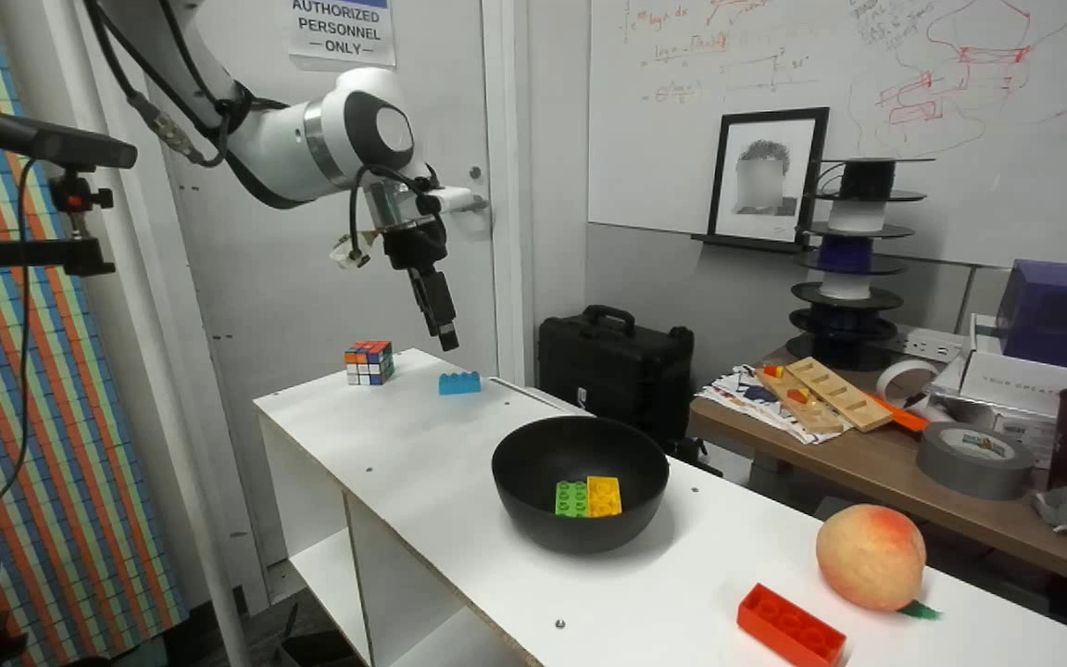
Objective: Place the green, yellow, blue and red blocks inside the black bowl
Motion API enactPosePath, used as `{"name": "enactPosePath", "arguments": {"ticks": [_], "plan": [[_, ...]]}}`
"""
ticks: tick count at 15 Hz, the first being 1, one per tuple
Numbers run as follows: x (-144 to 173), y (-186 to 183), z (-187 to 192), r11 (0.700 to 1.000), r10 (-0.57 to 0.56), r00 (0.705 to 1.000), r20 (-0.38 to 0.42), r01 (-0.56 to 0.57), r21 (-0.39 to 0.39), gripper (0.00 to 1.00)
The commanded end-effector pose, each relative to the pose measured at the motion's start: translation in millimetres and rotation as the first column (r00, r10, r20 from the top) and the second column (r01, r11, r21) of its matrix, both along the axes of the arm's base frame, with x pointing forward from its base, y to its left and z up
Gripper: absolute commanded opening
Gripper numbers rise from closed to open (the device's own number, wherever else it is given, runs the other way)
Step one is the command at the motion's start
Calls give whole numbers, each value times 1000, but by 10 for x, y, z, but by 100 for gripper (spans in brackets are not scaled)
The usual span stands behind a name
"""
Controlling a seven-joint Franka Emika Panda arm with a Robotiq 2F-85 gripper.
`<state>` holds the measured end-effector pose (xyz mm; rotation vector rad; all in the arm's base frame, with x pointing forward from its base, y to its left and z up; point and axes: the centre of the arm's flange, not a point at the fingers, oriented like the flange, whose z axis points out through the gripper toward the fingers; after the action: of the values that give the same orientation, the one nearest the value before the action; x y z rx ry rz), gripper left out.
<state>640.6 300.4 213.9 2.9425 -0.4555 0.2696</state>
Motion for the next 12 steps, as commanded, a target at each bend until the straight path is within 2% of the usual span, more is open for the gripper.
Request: {"name": "enactPosePath", "arguments": {"ticks": [1,5,12], "plan": [[559,98,-255,1000,-22,999,30,22,8,100],[754,169,-494,999,-41,999,14,40,26,100],[753,423,-605,998,13,998,-67,-10,56,100]]}}
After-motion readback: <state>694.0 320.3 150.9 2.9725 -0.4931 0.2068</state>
